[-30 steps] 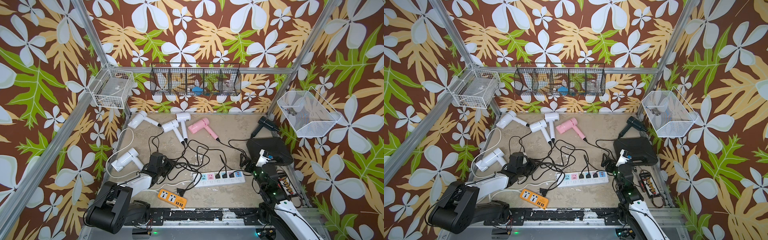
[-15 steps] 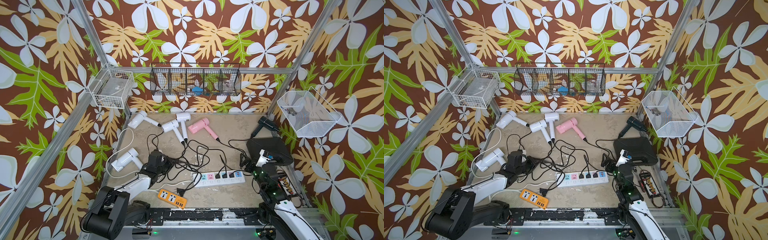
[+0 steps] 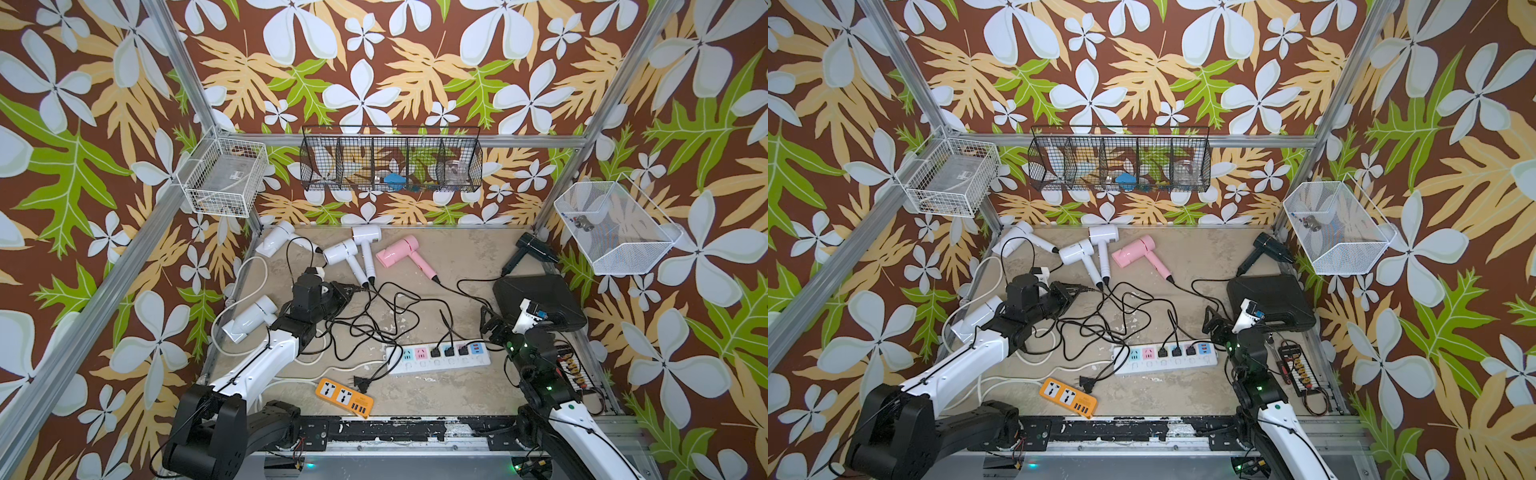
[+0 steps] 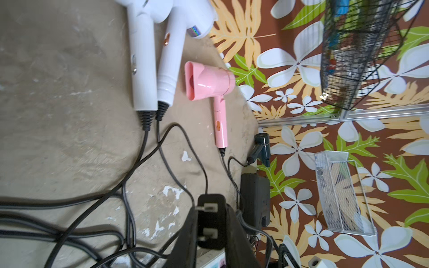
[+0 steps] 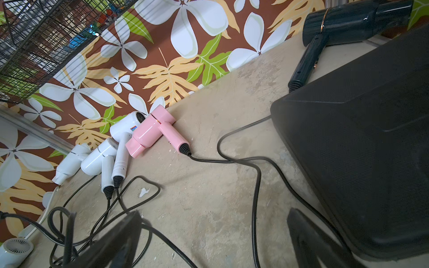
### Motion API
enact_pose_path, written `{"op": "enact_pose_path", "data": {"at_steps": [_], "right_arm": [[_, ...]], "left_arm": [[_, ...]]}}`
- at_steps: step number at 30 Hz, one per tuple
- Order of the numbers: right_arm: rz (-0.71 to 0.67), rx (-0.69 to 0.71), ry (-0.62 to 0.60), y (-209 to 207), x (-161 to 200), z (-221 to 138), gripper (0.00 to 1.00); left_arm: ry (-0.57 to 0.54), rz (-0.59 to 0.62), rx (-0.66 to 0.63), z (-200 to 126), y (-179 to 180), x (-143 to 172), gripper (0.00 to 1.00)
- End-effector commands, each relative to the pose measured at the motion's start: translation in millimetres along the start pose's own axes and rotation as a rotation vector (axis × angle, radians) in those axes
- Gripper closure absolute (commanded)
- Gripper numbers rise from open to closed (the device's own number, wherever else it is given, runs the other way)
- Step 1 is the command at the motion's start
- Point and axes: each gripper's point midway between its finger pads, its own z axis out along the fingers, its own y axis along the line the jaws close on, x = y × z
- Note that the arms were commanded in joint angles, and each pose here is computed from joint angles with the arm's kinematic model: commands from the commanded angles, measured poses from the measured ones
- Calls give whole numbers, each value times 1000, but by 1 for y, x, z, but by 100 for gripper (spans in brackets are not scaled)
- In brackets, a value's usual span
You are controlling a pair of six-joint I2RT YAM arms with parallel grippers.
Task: Charge the blow dryers
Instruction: Pick up the plug from the center of the board.
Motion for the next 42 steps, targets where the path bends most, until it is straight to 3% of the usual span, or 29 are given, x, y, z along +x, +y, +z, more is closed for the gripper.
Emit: {"op": "enact_pose_path", "data": {"at_steps": [1,8,13,21,27,35,42], "right_arm": [[-1,-4,-22,3,-7,0,0],[-27,-89,-25,20,-12,-4,0],[-56,-330,5,67,-18,-15,0],[-54,-758,173,149,3,-55,3],[-146,-890,285,201,23,-82,4],[-171,-1069,434,260,61,-108,12],[-143,-1127,535,299,99,-118,14]], "left_arm": [[-9,25,29,0,-20,-10,95],[32,23,56,1,-28,-4,97],[116,-39,64,-9,-12,22,97],[238,-137,39,-30,4,57,98],[331,-213,0,-39,9,74,98],[458,-330,-59,-43,20,98,97],[523,-378,-68,-47,22,110,97]]}}
